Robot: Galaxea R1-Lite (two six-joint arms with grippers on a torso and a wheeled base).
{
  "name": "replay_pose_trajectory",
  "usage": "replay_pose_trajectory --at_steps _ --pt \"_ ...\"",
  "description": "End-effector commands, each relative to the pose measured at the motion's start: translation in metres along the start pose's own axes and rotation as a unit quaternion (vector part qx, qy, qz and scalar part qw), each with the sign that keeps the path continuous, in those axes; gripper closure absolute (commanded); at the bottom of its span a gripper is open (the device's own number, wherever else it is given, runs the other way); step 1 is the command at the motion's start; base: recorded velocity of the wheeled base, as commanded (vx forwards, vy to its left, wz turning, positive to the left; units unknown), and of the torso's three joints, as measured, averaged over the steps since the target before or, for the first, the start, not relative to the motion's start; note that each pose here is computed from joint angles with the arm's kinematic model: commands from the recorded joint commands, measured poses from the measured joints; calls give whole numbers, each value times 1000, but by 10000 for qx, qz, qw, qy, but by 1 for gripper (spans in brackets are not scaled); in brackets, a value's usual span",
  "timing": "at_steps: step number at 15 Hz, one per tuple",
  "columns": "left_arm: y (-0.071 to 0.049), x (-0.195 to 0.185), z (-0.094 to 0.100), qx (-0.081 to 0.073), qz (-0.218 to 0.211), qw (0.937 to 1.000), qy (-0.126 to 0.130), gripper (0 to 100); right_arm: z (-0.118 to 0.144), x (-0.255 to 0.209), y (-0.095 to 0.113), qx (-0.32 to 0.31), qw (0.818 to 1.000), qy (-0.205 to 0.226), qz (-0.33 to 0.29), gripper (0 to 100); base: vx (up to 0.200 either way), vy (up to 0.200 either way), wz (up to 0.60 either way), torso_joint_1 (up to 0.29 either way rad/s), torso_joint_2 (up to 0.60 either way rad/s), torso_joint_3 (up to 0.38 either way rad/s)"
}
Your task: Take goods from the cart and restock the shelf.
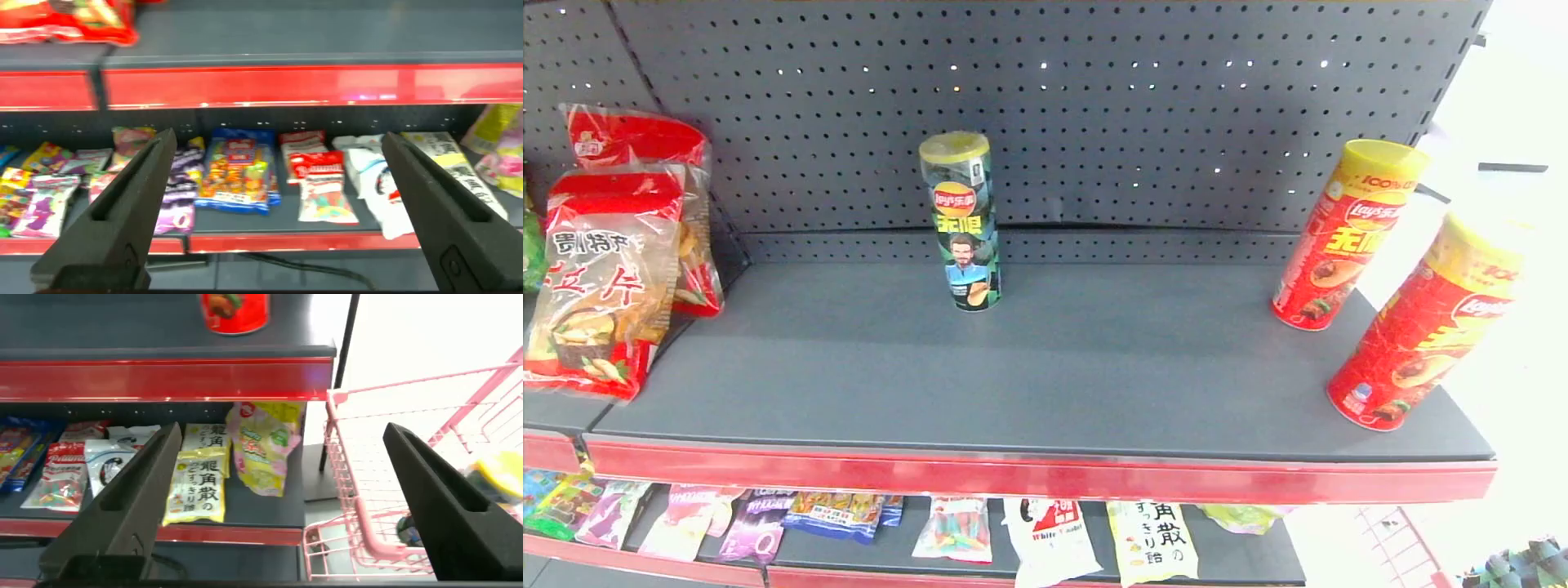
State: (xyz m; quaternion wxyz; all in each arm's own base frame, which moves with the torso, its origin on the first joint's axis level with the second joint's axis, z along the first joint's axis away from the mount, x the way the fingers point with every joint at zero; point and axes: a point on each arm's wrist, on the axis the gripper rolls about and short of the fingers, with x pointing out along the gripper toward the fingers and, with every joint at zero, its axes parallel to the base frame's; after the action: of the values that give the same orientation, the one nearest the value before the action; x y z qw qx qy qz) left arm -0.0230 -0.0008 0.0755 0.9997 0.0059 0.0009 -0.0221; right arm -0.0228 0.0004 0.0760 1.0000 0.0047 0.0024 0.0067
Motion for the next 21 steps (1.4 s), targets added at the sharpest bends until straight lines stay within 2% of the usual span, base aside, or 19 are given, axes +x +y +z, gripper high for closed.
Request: replay_pose_trajectory --at_steps 1,21 --pt "0 0 0 2 -1 10000 5 0 0 0 0 -1 10000 7 2 0 0 -200 0 2 2 2" --pt "0 0 0 -14 -1 10000 5 0 0 0 0 -1 10000 7 2 0 0 -200 0 2 3 2"
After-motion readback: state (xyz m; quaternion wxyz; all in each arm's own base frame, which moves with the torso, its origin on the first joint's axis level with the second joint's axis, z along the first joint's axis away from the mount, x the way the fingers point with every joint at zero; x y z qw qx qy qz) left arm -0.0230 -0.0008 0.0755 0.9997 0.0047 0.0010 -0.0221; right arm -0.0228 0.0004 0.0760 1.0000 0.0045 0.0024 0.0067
